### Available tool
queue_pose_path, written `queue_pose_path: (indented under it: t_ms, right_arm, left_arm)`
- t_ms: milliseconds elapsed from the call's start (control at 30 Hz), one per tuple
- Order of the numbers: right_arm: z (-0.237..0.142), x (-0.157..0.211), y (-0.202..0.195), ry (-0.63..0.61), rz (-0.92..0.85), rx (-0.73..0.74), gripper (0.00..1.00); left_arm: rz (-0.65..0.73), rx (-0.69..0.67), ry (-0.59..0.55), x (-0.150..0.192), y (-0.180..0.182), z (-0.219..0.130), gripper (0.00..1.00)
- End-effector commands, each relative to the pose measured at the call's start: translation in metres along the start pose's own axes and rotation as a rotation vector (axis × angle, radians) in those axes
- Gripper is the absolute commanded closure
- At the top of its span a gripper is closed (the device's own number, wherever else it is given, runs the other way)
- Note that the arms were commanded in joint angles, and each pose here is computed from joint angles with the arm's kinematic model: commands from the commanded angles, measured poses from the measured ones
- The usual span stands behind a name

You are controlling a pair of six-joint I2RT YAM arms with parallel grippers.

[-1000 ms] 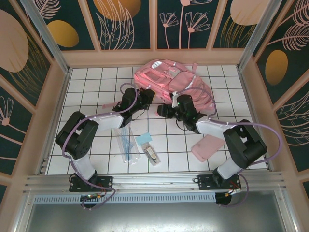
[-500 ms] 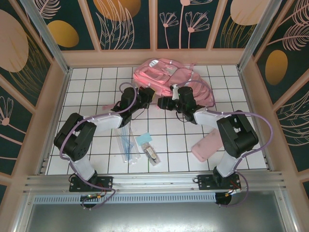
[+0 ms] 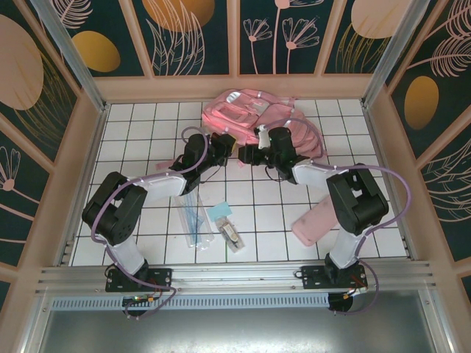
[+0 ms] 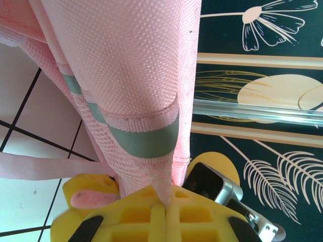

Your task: Pack the student bag

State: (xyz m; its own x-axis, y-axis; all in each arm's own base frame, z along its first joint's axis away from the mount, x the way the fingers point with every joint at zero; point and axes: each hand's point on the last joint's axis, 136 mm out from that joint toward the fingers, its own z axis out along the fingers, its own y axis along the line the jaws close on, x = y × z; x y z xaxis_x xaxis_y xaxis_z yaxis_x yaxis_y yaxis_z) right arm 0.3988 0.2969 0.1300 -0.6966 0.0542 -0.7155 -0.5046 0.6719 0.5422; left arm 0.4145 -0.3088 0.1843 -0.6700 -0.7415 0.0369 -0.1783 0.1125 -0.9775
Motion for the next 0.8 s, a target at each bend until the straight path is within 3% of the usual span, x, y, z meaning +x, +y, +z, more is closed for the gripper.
queue_pose_path:
  t_ms: [0, 167, 467, 767]
  right_arm:
    - [0.000, -0.038, 0.008, -0.088, -0.068, -0.025, 0.72]
    - [-0.007, -0.036, 0.003, -0.059, -0.076, -0.010, 1.00]
    - [-0.033, -0.006, -0.013, 0.058, -0.104, 0.087, 1.00]
    - [-0.075, 0.033, -0.046, 0.203, -0.048, 0.296, 1.00]
  left_arm:
    - [0.006, 0.114, 0.076, 0.020, -0.035, -0.005, 1.00]
    - [0.016, 0.108, 0.042, 0.013, -0.033, -0.006, 1.00]
    - [0.050, 0.077, -0.028, -0.018, -0.022, 0.003, 1.00]
    - [0.149, -0.034, -0.146, -0.060, 0.003, 0.009, 1.00]
